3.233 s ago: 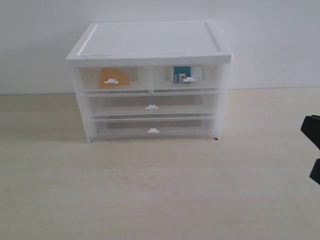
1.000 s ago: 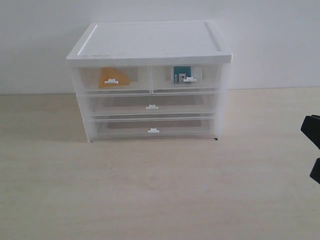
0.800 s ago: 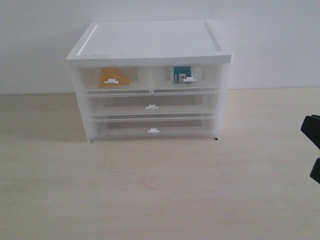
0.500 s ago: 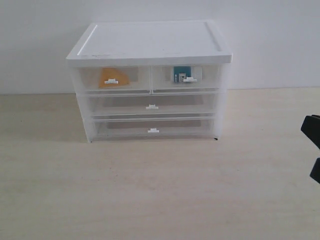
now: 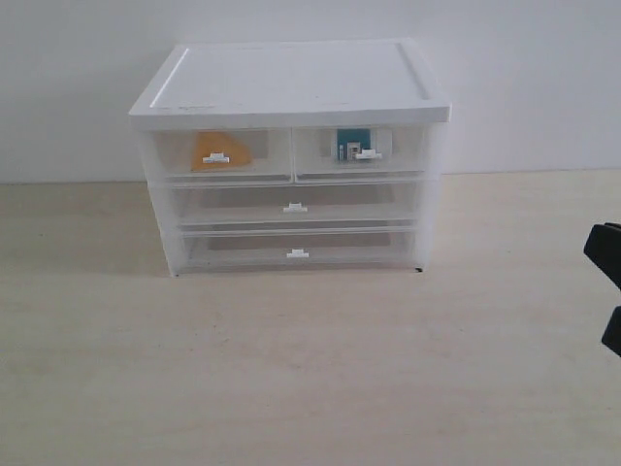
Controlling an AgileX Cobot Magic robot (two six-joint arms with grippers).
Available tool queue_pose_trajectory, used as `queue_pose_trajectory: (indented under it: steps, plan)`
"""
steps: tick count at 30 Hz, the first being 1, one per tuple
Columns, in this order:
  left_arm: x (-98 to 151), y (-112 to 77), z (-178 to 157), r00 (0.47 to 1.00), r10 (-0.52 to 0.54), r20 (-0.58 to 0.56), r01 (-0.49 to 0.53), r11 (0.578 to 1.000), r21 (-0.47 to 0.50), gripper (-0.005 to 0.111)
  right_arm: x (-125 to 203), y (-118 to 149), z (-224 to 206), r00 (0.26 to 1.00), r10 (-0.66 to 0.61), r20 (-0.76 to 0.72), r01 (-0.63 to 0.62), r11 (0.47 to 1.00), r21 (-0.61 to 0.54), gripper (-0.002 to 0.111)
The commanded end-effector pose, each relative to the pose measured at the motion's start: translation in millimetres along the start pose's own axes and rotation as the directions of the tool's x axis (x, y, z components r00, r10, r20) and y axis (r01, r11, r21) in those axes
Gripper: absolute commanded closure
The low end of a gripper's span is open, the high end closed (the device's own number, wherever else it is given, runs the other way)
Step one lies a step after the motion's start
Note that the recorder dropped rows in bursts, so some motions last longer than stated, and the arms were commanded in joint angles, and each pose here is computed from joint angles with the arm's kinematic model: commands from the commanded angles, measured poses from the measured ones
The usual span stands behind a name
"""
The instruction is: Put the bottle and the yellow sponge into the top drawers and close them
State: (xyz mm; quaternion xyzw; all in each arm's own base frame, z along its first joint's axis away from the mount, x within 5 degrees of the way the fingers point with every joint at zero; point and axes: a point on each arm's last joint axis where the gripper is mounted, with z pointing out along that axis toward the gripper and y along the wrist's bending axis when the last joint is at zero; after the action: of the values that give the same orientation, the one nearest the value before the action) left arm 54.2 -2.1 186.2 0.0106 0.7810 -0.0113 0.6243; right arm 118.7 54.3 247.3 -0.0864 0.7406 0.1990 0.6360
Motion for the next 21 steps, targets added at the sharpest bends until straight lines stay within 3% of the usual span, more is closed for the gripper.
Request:
queue_pose_trajectory:
  steps: [1, 21]
  plan:
    - [0.9, -0.1, 0.2, 1.0, -0.005, 0.0, 0.005, 1.0, 0.0, 0.103, 0.5, -0.4, -1.0, 1.0, -0.002, 0.007, 0.002, 1.0, 0.001, 0.108]
    - [0.9, -0.1, 0.2, 1.0, -0.005, 0.0, 0.005, 1.0, 0.0, 0.103, 0.5, -0.4, -1.0, 1.0, -0.002, 0.007, 0.002, 1.0, 0.001, 0.108]
